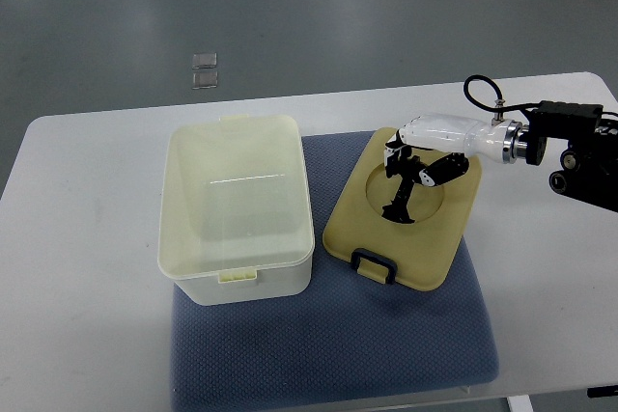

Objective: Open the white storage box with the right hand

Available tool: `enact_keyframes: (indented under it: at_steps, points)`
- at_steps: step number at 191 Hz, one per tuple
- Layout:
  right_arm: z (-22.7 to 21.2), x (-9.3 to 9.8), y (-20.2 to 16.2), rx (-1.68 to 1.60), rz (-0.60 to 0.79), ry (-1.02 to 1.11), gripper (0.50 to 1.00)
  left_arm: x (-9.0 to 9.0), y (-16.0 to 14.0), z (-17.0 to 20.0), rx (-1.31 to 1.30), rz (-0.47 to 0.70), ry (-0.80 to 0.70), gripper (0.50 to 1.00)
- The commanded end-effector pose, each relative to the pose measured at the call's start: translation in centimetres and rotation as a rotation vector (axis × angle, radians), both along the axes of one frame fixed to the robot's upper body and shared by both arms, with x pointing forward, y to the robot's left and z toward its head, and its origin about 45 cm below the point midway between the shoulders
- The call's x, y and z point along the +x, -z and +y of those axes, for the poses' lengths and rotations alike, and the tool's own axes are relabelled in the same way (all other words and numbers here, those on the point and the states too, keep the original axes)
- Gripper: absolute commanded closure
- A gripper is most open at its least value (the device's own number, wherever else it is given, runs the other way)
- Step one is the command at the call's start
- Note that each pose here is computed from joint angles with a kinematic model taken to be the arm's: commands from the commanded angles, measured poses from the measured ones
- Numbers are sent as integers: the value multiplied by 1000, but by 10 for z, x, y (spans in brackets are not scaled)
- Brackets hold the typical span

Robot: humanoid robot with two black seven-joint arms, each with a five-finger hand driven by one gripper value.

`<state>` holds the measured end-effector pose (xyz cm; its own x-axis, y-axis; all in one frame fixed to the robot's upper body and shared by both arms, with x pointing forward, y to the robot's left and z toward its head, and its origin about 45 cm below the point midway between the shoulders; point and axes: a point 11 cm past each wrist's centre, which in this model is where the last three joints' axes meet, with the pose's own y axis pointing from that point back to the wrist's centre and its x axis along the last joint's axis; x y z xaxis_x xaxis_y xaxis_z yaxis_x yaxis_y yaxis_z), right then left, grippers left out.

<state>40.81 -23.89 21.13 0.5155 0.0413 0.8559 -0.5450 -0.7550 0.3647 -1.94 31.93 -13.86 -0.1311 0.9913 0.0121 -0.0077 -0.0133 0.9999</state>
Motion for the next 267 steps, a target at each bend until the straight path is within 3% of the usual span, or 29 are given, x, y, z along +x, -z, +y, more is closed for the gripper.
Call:
enact_keyframes:
  at_steps: [1, 68, 91, 116, 141, 159, 204, 223, 267]
  points:
    - [3, 2, 8, -3, 4, 6, 544, 0, 0, 0, 1, 0, -1, 500]
    - [-15, 15, -22, -6, -15, 38, 542, 0, 0, 0, 1, 1, 2, 500]
    - [-26, 34, -73, 83, -41, 99, 542, 0, 0, 0, 0, 1, 2, 500]
    - [-34, 54, -146, 433, 27, 210, 542, 0, 0, 0, -2, 0, 2, 500]
    - [-47, 64, -176, 778, 124, 323, 542, 0, 0, 0, 0, 1, 4, 500]
    - [-54, 70, -169, 1019, 265, 447, 542, 0, 0, 0, -2, 0, 2, 500]
    - [-70, 77, -109, 1691, 717, 753, 542, 0, 0, -1, -3, 1, 4, 500]
    - [-72, 72, -82, 1848, 807, 813, 542, 0, 0, -1, -3, 1, 4, 500]
    - [-67, 60, -44, 1993, 837, 821, 542, 0, 0, -1, -3, 0, 2, 500]
